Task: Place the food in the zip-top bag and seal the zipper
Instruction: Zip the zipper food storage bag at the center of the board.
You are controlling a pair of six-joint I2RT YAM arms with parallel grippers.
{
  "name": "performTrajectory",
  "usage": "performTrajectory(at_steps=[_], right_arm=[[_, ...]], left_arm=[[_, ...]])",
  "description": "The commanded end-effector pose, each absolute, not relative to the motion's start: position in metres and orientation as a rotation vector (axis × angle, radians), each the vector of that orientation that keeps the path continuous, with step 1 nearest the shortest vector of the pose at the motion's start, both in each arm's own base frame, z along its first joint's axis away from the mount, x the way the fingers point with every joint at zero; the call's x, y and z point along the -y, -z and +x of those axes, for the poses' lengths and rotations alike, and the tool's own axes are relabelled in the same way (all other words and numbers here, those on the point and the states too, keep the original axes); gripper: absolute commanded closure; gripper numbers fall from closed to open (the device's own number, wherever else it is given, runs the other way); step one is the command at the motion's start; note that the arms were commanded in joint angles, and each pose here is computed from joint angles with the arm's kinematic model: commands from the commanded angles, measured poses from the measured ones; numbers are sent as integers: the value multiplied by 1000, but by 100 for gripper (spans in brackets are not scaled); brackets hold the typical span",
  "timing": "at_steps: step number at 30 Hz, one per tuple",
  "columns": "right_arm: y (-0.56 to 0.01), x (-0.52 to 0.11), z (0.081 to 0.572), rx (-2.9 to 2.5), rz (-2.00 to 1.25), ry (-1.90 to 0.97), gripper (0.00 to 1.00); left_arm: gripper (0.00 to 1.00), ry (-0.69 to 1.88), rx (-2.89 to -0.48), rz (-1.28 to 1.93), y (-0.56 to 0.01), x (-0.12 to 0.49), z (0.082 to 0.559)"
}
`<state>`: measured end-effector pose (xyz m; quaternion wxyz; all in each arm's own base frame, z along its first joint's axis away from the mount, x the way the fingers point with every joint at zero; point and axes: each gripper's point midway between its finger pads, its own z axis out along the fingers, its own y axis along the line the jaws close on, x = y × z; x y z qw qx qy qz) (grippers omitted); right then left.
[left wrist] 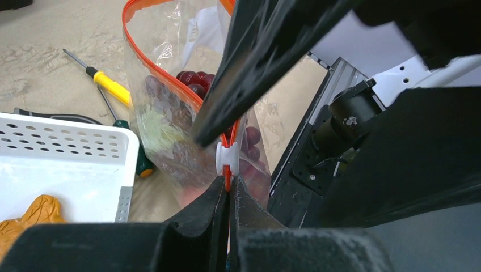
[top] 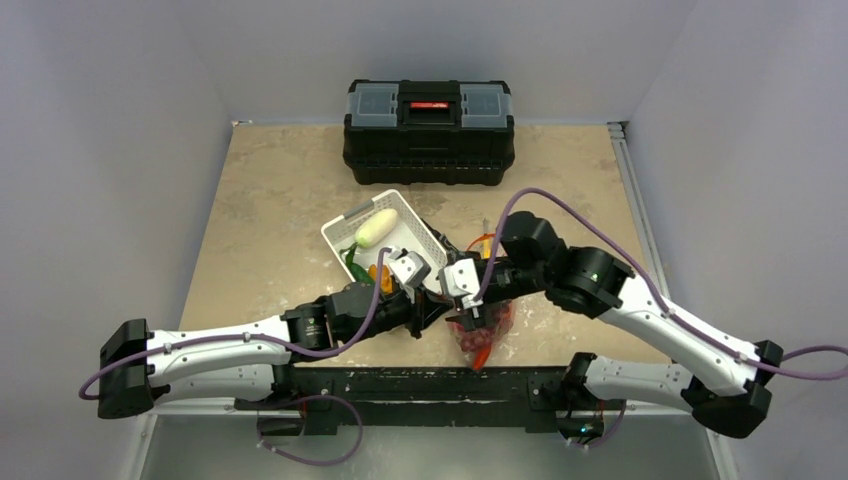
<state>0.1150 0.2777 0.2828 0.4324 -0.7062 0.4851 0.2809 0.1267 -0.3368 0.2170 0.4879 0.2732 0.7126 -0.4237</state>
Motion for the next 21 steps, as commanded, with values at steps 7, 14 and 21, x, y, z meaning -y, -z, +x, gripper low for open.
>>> performTrajectory(at_steps=[7,14,21], right_arm=[[-268,-277,128,-1131,-1913,-660,48],[-267,-274,137,-1142,-1899,-658,54],[-267,-276,140,-1147,-1895,-655,63]], left_arm=[[100,1119,-1599,618,-254,343,127],[100,1115,-1604,630,-253,343,126],[100,1102,-1616,647,-251,344,127]])
